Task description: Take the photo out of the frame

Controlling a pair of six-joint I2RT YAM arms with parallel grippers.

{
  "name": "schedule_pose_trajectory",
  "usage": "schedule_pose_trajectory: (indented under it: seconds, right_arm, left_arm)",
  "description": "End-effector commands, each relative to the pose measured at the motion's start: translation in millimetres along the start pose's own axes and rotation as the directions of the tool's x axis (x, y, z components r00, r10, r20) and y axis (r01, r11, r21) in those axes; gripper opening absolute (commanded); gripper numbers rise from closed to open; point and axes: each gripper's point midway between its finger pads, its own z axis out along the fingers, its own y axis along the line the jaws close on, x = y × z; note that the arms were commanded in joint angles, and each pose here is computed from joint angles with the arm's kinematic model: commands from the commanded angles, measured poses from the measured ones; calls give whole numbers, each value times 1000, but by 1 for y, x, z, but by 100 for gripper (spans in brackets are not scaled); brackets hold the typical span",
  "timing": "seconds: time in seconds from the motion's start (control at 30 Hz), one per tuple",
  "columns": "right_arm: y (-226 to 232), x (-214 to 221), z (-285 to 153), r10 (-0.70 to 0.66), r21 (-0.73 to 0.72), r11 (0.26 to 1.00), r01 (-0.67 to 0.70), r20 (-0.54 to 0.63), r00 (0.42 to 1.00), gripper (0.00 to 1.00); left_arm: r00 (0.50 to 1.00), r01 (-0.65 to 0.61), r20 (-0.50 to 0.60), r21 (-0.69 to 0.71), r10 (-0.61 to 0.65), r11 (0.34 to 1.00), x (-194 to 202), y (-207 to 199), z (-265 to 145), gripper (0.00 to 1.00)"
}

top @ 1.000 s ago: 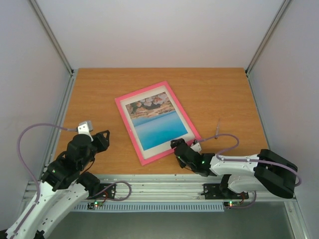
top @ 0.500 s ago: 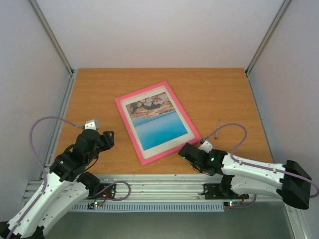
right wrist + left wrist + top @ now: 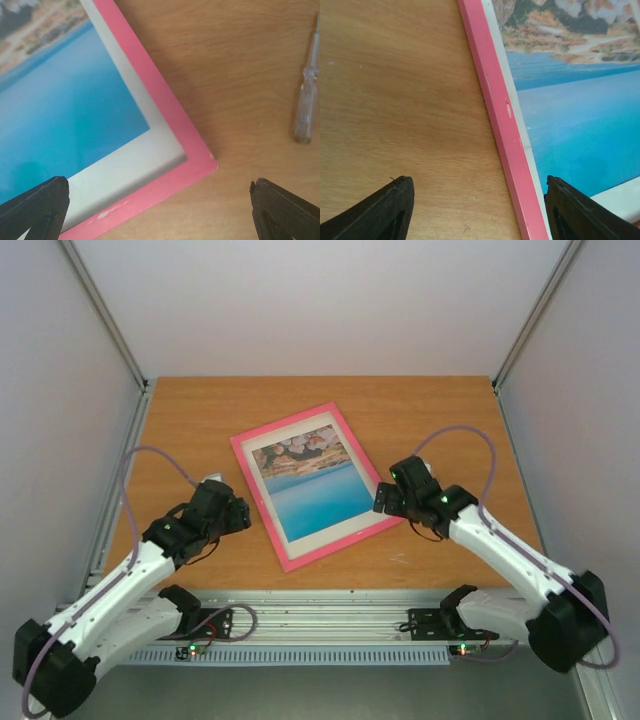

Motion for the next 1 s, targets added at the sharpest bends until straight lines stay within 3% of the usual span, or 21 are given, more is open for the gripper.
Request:
schedule_pose_trajectory:
  seconds: [0.0, 0.13, 0.6, 0.77, 0.97]
  right_arm:
    - [28, -11, 30, -260, -139, 959, 247, -86, 962, 99]
    - [38, -17, 65, -306, -188, 941, 280, -128, 943, 98]
    - [37, -42, 143, -354, -156, 932, 328, -195, 915, 91]
    - [28, -38, 156, -379, -118, 925, 362, -221, 898, 87]
    - [21, -27, 161, -379, -111, 925, 363, -255, 889, 69]
  left_arm:
    - [1000, 0, 3, 30, 0, 1000, -6, -12, 18, 74]
    - [999, -11, -33, 13, 11, 1000, -4, -15, 35, 80]
    - [983, -59, -179, -52, 49, 997, 4, -25, 99, 83]
    - [975, -66, -215, -57, 52, 996, 12, -25, 114, 77]
    - [967, -80, -246, -60, 63, 995, 17, -26, 121, 61]
